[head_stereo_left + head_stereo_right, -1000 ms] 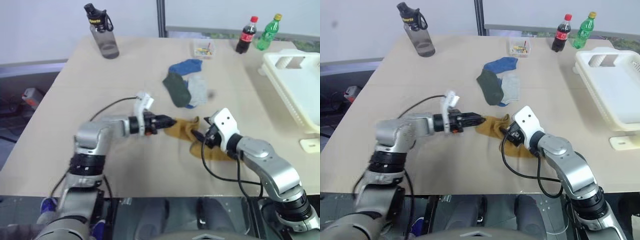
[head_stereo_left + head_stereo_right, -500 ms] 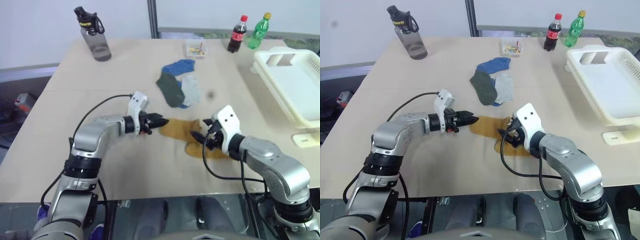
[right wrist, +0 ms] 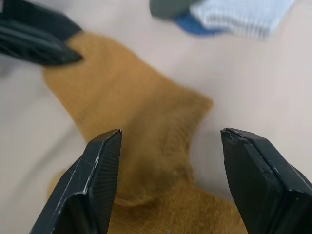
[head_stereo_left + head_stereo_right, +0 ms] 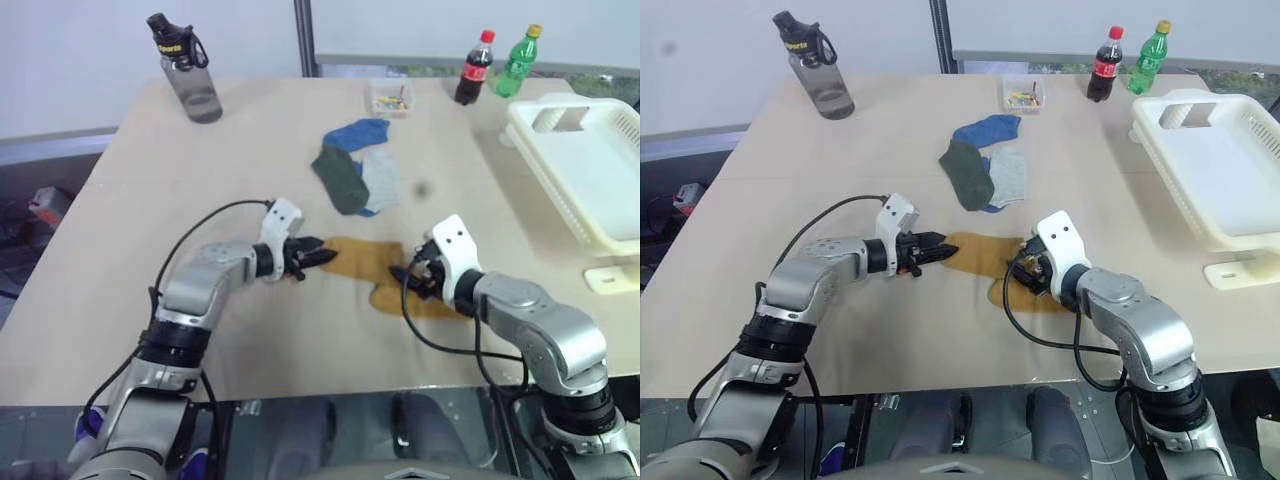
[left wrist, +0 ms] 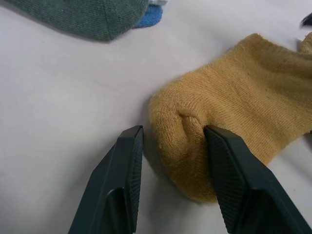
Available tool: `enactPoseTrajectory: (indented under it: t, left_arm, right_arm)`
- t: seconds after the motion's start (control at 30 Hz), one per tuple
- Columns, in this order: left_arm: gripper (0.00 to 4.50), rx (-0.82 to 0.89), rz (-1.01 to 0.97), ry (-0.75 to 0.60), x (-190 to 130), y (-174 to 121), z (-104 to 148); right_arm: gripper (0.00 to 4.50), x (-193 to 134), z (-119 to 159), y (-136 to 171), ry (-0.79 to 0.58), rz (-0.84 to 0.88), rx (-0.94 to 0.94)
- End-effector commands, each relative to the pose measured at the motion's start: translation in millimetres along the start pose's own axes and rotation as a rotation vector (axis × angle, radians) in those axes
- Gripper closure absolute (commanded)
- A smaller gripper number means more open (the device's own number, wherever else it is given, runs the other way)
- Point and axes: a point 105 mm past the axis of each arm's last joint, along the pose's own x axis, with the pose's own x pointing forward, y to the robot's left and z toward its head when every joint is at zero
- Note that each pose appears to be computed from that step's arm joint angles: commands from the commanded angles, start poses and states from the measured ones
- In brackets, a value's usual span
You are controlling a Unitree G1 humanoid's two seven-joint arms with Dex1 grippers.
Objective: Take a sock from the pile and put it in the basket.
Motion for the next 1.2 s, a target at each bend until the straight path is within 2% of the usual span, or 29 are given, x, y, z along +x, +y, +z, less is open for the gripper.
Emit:
enactPoseTrajectory:
  t: [0.03,0.07,0.13,0.17,0.2,0.3,0.4,0.5,0.6,0.73,0.83,1.03,1.2]
  left_arm:
    - [2.35,-0.015,0.016,0.014,1,3,-7]
    - [2.89,-0.022,0.016,0.011,2,3,-8]
    - [3.49,-0.035,-0.002,0.002,2,0,-9]
    - [4.06,-0.048,-0.003,-0.009,2,0,-8]
    - [4.34,-0.061,-0.005,-0.022,1,0,-6]
    - [4.44,-0.128,-0.038,-0.094,-5,-3,12]
    - [4.44,-0.228,-0.162,-0.165,-17,-18,39]
    - [4.44,-0.270,-0.291,-0.138,-24,-40,53]
    - [4.44,-0.278,-0.368,-0.097,-21,-62,58]
    - [4.44,-0.263,-0.409,-0.044,-6,-91,54]
    - [4.44,-0.284,-0.393,-0.018,3,-102,47]
    - [4.44,-0.243,-0.373,0.065,10,-118,25]
    - [4.44,-0.224,-0.355,0.072,11,-118,18]
  right_arm:
    - [2.39,1,6,-5,-0.038,-0.025,-0.005]
    - [2.83,1,6,-5,-0.041,-0.028,-0.004]
    - [3.66,0,6,-7,-0.046,-0.029,-0.004]
    - [4.19,-1,7,-7,-0.049,-0.027,-0.006]
    - [4.45,-2,8,-7,-0.054,-0.025,-0.007]
    - [4.49,-8,15,-7,-0.083,-0.016,-0.005]
    - [4.49,-21,31,-9,-0.144,0.004,-0.002]
    - [4.49,-46,38,-8,-0.178,0.031,-0.010]
    - [4.49,-72,26,-11,-0.125,0.024,-0.060]
    - [4.49,-100,2,-22,-0.035,-0.053,-0.097]
    - [4.49,-107,-8,-24,-0.006,-0.090,-0.106]
    - [4.49,-108,-14,-32,0.004,-0.152,-0.126]
    - [4.49,-104,-13,-38,-0.012,-0.180,-0.143]
